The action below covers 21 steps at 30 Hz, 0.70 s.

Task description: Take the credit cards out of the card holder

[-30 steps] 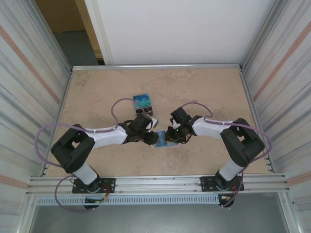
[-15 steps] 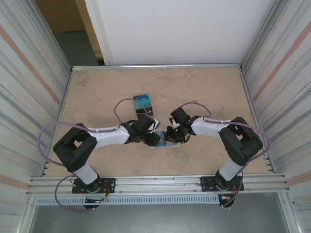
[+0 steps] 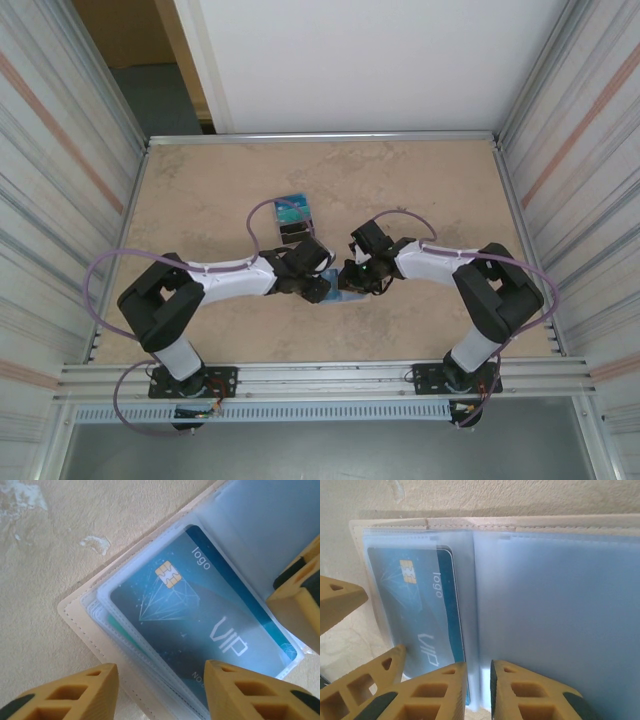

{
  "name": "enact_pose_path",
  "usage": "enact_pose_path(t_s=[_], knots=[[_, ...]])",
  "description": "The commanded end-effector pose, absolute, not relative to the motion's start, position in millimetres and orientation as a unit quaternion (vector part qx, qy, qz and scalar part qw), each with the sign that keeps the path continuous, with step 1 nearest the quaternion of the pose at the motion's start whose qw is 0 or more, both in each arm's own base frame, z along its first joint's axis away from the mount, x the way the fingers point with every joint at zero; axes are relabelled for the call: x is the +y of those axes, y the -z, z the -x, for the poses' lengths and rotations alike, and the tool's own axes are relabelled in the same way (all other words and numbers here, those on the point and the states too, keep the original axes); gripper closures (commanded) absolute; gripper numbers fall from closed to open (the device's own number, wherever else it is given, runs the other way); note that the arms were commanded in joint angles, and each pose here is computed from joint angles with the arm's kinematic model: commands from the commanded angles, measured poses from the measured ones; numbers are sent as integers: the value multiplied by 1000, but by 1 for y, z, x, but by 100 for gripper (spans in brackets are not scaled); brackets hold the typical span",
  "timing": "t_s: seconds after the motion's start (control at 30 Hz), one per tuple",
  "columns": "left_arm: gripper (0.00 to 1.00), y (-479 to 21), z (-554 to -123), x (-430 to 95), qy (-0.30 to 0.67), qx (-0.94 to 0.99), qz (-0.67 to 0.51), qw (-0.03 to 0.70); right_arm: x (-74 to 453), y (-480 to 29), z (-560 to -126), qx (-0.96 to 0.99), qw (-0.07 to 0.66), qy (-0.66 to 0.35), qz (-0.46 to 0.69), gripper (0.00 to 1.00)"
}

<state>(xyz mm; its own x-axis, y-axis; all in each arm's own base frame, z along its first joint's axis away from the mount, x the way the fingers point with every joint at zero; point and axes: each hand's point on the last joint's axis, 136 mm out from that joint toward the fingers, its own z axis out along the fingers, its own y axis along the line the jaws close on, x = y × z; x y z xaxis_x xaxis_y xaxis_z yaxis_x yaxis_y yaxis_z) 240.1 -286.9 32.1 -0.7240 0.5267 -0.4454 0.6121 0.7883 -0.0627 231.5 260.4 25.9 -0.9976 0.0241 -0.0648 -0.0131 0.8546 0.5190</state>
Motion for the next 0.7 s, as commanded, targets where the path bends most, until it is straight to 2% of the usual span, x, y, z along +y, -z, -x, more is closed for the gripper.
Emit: enact_pose_path(t_s=[0.0,0.4,0.67], knots=[[52,-30,-241,-283,87,925,-309,201,259,-35,-234,962,46,-269,5,81],[52,-32,-239,-287,102,926,-304,199,270,-32,-236,959,42,-279,13,80],[52,-28,-237,-287,105,928,-299,195,279,-29,-238,954,34,-299,13,84]])
